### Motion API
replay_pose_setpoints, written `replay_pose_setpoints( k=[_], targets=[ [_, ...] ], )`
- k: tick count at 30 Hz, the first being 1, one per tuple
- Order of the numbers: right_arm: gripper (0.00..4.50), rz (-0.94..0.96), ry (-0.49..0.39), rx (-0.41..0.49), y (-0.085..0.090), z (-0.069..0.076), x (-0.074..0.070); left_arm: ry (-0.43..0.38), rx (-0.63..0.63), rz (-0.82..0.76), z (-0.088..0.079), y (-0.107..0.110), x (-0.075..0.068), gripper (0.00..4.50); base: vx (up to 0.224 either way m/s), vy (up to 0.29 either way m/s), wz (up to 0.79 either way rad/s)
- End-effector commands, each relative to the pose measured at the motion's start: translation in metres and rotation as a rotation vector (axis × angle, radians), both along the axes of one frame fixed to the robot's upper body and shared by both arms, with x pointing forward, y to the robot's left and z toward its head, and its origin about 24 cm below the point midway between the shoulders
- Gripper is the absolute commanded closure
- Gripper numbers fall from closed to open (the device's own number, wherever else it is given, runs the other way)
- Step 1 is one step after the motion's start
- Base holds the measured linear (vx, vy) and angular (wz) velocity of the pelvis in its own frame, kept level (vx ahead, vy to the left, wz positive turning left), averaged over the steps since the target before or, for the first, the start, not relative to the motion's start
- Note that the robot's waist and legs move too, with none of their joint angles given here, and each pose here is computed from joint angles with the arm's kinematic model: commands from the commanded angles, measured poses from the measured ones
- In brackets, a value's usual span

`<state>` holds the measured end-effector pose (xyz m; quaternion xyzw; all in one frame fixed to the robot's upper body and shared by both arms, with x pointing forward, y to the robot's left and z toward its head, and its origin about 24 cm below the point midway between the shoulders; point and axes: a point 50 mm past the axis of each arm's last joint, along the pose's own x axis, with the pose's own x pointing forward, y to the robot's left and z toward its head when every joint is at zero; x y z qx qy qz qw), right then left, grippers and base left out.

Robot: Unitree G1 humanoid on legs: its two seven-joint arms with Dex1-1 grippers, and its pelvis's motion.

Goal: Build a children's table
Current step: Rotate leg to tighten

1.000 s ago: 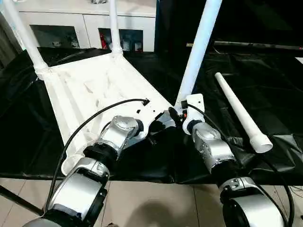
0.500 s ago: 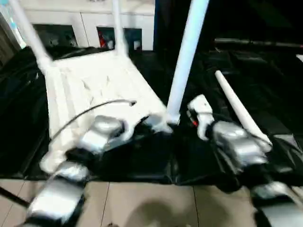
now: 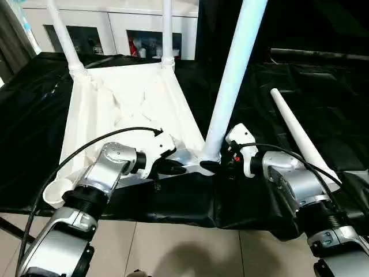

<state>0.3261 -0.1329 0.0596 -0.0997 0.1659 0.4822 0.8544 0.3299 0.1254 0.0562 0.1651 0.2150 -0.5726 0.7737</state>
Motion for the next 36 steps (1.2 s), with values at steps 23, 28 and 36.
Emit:
replay_pose_setpoints(
  k=[23, 28, 36],
  targets=[
    [1.76, -0.734, 0.053, 0.111, 0.031, -0.037, 0.017, -0.086, -0.059, 0.305, -0.003, -0.07, 0.023, 4.5, 0.0, 0.0, 0.0],
    [1.21, -0.763, -0.002, 0.123, 0.035, -0.03, 0.024, -0.102, -0.054, 0.292, -0.003, -0.075, 0.024, 4.5, 0.0, 0.0, 0.0],
    [0.56, -0.778, -0.1, 0.185, 0.02, -0.014, 0.028, -0.172, -0.061, 0.279, 0.001, -0.07, 0.027, 4.5, 0.0, 0.0, 0.0]
  ],
)
